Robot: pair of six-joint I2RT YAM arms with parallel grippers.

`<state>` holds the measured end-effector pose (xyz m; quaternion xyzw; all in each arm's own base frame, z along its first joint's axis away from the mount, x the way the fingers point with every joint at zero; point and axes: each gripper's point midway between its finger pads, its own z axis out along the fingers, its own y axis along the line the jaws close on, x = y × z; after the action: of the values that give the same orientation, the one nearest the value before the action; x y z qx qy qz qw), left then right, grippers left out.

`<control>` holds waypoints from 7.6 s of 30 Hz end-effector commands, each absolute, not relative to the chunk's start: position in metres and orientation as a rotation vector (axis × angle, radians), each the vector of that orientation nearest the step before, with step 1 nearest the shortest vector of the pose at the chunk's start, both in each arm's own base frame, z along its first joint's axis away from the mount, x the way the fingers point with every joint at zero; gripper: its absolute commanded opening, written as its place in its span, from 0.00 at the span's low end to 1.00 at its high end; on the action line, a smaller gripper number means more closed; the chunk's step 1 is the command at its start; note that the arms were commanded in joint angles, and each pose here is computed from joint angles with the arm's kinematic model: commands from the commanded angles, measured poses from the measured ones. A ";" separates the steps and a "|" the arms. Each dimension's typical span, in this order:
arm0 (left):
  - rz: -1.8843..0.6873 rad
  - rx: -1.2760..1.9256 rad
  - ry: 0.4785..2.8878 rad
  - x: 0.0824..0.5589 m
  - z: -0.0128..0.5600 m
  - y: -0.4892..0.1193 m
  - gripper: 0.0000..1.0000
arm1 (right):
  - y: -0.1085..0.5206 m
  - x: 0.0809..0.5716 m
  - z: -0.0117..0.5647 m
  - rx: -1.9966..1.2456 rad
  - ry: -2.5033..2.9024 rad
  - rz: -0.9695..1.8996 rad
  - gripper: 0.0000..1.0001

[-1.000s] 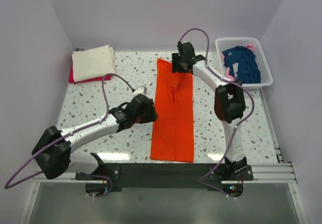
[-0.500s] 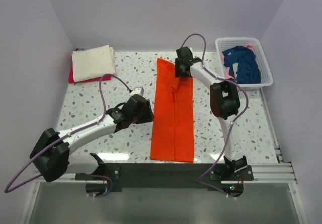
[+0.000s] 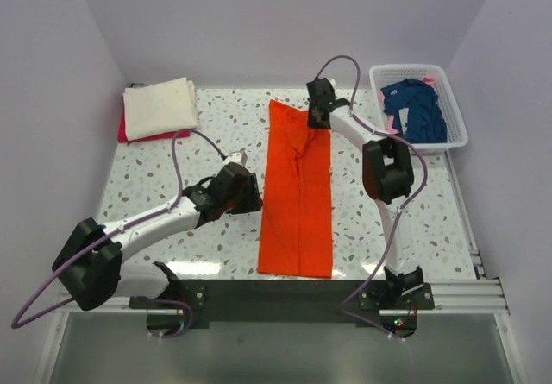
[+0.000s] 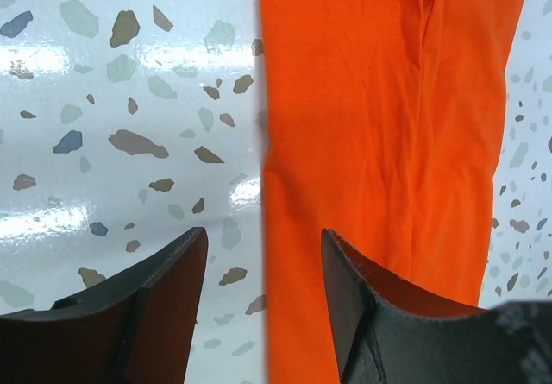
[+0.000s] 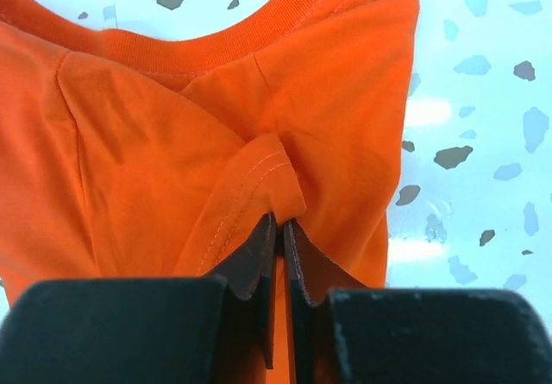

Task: Fold and stack the t-shirts
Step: Fold the tshirt

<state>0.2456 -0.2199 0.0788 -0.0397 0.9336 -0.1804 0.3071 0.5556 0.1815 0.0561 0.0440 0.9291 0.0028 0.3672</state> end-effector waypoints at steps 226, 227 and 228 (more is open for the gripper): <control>-0.797 0.041 2.938 0.072 -0.008 -0.223 0.12 | 0.164 0.068 -0.002 0.567 2.989 0.706 0.46; -0.801 0.042 2.937 0.072 -0.007 -0.223 0.08 | 0.165 0.066 -0.003 0.553 2.995 0.702 0.46; -0.805 0.044 2.933 0.072 -0.005 -0.224 0.07 | 0.165 0.066 -0.004 0.555 2.996 0.696 0.46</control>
<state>0.0825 -0.2443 0.0108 0.0205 0.9489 -0.3088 0.0609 0.0701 0.1795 0.0168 0.1579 0.9500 0.2692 0.0028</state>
